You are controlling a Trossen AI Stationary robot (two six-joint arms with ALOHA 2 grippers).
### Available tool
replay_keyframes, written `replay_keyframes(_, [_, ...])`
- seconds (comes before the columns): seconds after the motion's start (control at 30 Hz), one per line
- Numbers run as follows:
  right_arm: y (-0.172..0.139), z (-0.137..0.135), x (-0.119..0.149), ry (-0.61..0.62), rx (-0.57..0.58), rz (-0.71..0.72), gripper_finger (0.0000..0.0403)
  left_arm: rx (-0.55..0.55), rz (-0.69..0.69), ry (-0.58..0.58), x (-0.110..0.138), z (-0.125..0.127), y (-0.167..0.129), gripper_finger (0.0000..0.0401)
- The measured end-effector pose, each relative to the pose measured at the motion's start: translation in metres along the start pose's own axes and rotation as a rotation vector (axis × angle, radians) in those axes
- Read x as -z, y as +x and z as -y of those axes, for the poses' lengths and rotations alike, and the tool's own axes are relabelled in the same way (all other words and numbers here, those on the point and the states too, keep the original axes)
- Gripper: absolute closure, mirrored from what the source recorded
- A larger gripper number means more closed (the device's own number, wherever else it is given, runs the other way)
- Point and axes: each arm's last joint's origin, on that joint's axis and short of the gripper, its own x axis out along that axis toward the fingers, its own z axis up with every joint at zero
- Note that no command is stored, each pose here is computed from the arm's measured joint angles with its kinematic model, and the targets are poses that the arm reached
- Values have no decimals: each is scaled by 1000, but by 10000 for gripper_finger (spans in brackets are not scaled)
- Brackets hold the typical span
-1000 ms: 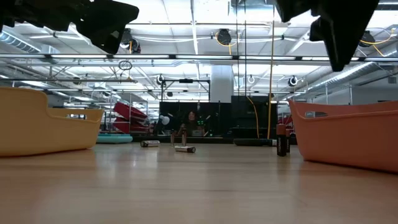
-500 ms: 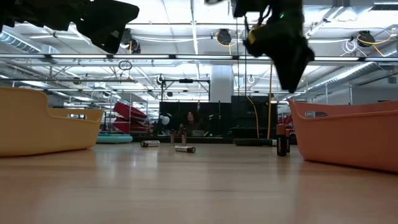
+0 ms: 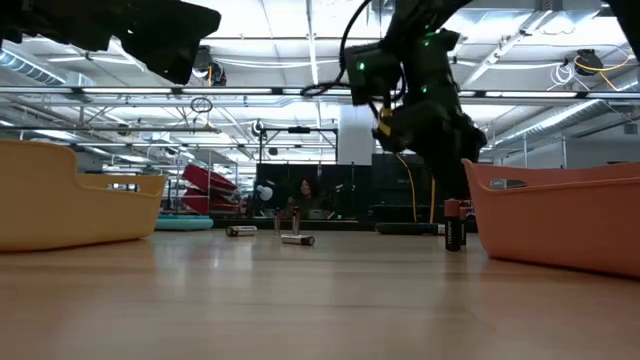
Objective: Sort batteries
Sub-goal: Put the black battery into the orange bin
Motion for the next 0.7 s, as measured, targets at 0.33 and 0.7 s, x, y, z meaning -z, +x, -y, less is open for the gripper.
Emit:
replay_keyframes(0.33, [22, -2, -9, -26, 37, -65, 155, 49, 28, 81, -2, 12, -3, 217])
replay_keyframes(0.7, [22, 7, -14, 19, 31, -77, 195, 45, 28, 76, -2, 12, -3, 217])
